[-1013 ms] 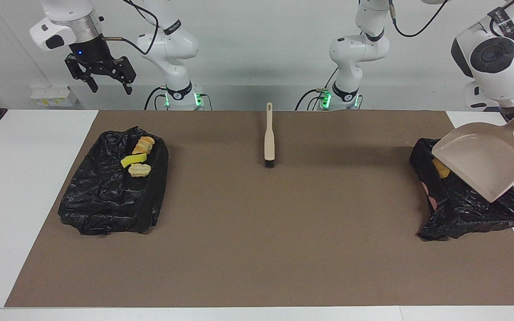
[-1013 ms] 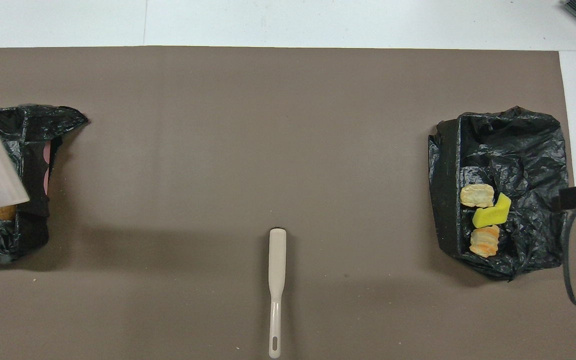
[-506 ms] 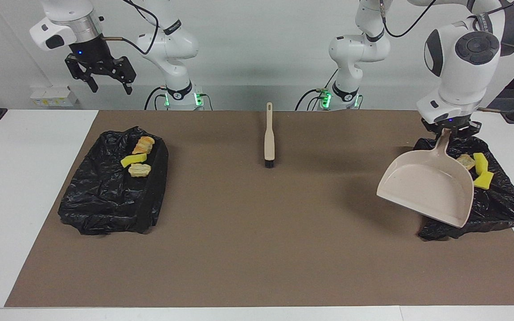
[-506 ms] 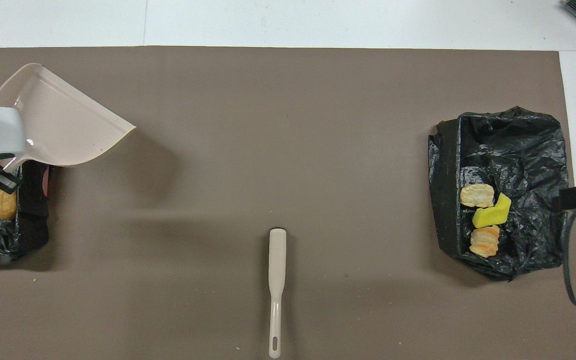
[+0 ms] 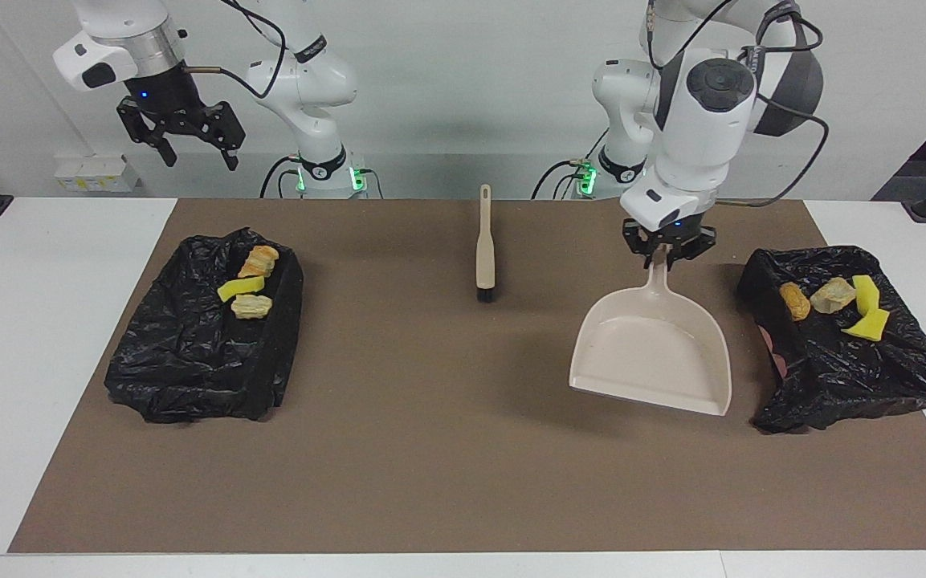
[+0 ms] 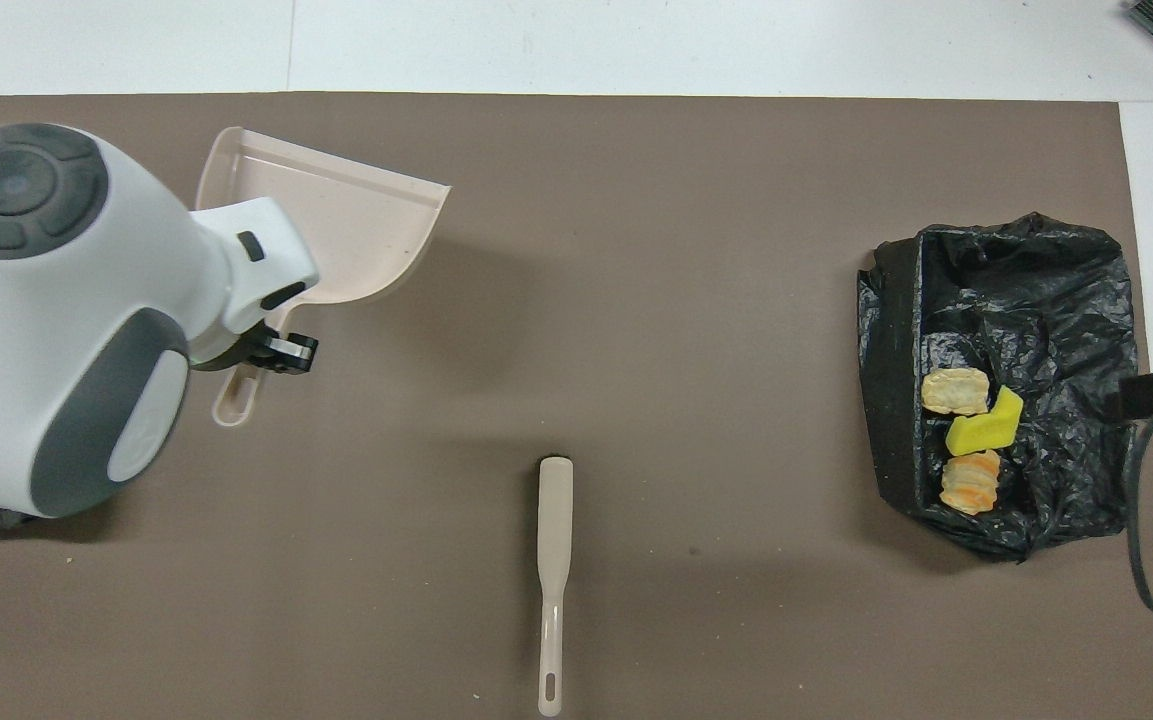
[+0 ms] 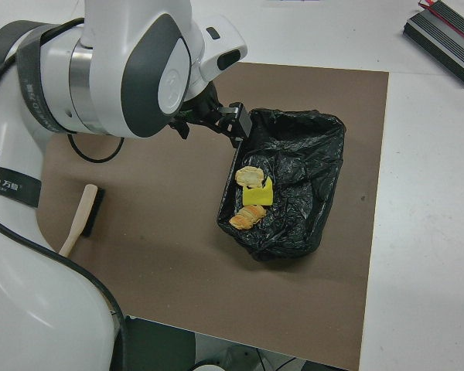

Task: Sweep and dump trash in bin
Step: 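Carry the empty dustpan to the table center with the left gripper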

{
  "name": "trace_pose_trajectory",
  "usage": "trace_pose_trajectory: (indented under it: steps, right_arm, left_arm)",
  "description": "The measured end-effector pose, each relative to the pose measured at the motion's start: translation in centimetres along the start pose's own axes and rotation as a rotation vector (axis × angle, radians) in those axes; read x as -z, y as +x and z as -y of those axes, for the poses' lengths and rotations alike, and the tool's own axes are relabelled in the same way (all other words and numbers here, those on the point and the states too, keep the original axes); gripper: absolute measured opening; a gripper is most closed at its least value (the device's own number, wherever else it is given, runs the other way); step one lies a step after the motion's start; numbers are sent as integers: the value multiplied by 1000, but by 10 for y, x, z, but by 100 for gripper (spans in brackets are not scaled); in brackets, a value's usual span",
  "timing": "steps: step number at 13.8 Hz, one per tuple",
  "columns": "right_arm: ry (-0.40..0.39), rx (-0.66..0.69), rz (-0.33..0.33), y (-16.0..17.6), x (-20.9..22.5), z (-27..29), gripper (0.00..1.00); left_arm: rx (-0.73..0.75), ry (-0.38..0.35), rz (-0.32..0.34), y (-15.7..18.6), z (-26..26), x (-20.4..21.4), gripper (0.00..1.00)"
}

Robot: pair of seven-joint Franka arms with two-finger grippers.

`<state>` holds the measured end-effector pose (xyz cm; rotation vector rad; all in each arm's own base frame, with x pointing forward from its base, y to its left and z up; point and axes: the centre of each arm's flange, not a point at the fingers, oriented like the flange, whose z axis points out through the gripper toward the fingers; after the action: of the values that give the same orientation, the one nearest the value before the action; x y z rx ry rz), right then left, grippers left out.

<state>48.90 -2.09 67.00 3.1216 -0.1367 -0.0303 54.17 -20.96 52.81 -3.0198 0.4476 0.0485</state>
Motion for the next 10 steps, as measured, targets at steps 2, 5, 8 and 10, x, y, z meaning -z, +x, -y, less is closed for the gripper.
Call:
trace_pose_trajectory:
  steps: [2,5,8,10]
  right_arm:
    - [0,0,0,0,0,0,100]
    - [0,0,0,0,0,0,100]
    - [0,0,0,0,0,0,100]
    - [0,0,0,0,0,0,100]
  left_arm:
    - [36,-54,-32,2,-28,3,31]
    - [113,-132,-93,6,-62,14,31]
    - [156,-154,-86,16,-89,-3,31]
    - [168,-156,-78,30,-120,-36,31]
